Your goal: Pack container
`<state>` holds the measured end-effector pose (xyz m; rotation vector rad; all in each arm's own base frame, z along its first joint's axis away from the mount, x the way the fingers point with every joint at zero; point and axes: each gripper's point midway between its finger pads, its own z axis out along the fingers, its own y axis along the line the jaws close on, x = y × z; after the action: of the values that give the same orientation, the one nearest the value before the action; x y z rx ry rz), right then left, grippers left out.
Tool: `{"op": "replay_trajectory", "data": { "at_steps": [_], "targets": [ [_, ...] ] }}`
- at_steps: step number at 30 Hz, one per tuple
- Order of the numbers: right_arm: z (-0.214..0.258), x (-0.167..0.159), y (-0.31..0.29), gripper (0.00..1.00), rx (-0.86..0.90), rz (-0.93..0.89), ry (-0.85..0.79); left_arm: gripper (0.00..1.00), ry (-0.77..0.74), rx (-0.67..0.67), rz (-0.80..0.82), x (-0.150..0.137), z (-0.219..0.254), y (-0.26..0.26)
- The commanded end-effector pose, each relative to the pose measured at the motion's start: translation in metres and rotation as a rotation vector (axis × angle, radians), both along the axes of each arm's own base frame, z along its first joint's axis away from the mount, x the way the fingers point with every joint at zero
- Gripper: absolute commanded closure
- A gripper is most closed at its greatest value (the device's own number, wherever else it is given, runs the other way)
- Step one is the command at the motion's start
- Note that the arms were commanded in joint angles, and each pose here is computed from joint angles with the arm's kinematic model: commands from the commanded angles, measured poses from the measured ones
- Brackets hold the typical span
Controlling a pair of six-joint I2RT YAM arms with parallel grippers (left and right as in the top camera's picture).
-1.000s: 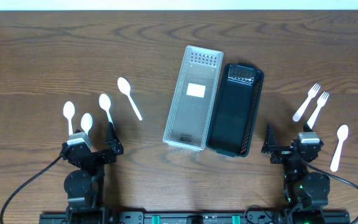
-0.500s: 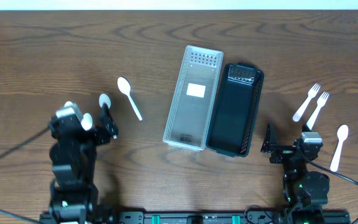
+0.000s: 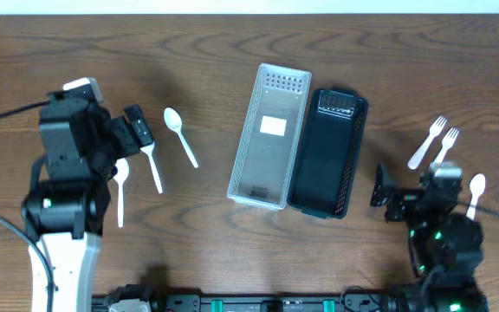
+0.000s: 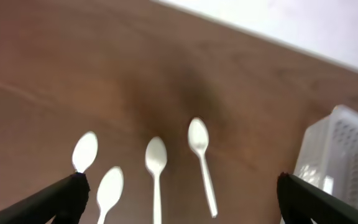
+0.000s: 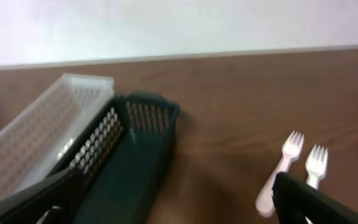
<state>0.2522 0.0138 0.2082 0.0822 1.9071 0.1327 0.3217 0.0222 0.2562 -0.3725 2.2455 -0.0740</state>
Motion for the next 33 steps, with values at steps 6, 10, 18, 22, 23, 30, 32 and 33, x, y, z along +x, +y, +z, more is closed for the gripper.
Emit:
{"op": "replay_trajectory", "data": {
  "at_steps": [6, 10, 18, 22, 23, 30, 32, 33],
  "targets": [
    [0.009, 0.026, -0.009, 0.01, -0.028, -0.024, 0.428, 0.02, 0.126, 0.038, -0.036, -0.006, -0.022, 0.001],
    [-0.011, 0.042, -0.007, 0.01, 0.042, 0.004, 0.659, 0.02, 0.137, 0.038, -0.036, -0.008, -0.023, 0.001],
    [-0.063, 0.068, -0.023, 0.82, 0.038, -0.096, 0.842, 0.01, 0.161, 0.03, -0.031, -0.012, -0.028, 0.001],
    [-0.097, 0.077, -0.031, 0.99, 0.03, -0.149, 0.927, 0.01, 0.166, 0.03, -0.031, -0.013, -0.029, 0.001],
    [-0.105, 0.08, -0.03, 0.99, 0.03, -0.148, 0.945, 0.01, 0.165, 0.03, -0.031, -0.013, -0.029, 0.001],
    [-0.142, 0.094, -0.008, 0.98, 0.081, -0.012, 1.005, 0.02, 0.174, 0.015, -0.017, -0.015, -0.031, 0.001],
    [-0.144, 0.099, 0.004, 0.98, 0.124, 0.055, 0.992, 0.02, 0.177, 0.007, -0.009, -0.016, -0.031, 0.001],
    [-0.144, 0.103, 0.012, 0.98, 0.15, 0.095, 0.977, 0.02, 0.177, 0.005, -0.007, -0.016, -0.031, 0.001]
  ]
}}
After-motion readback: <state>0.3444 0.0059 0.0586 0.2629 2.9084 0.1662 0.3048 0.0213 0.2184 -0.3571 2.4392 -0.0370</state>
